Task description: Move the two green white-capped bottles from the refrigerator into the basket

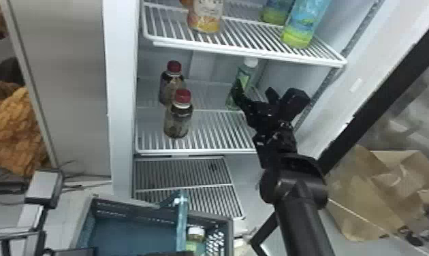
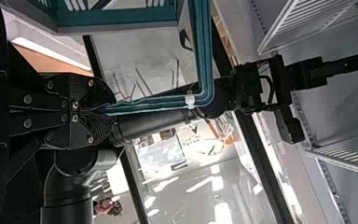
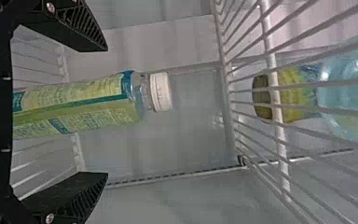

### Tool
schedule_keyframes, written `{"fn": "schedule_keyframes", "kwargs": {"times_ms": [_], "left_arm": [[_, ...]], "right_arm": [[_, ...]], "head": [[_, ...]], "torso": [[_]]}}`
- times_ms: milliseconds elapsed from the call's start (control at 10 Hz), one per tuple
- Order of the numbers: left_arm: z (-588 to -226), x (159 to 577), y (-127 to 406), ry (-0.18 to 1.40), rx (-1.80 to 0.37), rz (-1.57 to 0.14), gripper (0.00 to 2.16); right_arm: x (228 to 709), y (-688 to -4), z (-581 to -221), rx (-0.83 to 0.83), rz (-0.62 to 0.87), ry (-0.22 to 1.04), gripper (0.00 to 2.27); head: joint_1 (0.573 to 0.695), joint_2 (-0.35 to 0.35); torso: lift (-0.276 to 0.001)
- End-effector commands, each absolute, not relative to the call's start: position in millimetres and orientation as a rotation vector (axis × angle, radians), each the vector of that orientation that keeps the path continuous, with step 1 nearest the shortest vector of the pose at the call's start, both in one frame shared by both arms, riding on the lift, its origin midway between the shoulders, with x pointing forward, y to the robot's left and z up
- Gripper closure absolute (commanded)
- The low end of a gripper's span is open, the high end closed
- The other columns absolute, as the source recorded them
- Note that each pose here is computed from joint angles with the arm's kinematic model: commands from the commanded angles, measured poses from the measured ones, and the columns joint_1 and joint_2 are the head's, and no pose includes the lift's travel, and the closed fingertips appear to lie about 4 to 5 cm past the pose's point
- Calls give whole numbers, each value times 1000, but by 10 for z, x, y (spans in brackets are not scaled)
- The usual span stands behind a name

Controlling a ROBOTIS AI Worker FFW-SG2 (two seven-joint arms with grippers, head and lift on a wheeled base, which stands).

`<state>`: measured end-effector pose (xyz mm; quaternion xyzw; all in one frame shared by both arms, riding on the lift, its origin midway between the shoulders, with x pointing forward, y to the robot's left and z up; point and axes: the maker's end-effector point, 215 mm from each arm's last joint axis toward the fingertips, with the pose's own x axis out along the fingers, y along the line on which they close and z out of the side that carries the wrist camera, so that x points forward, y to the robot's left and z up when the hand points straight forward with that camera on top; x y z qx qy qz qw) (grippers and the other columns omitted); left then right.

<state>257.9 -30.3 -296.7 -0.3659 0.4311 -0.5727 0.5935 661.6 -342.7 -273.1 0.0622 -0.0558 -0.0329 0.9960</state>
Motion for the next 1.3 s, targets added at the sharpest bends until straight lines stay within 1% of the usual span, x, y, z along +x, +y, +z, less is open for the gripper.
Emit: {"fn": "schedule_keyframes", "kwargs": {"times_ms": [0, 300, 700, 1200], "left_arm": [[-2962, 2580, -308, 1002, -848, -1333, 1161], [-2944, 2595, -319, 998, -850, -1338, 1161], [-2938, 2614, -331, 1000, -862, -1342, 1161], [-2932, 2627, -349, 1002, -867, -1348, 1161]], "right_arm": [[6723, -3411, -2732, 106, -69, -98, 88], [6839, -3392, -2751, 69, -82, -66, 88], [6936, -3365, -2968, 70, -87, 3, 88], [7080, -3322, -3067, 53, -88, 42, 98]], "head": [[695, -350], [695, -350], [695, -350], [695, -350]], "torso": [[-263], [-263], [-263], [-263]]}}
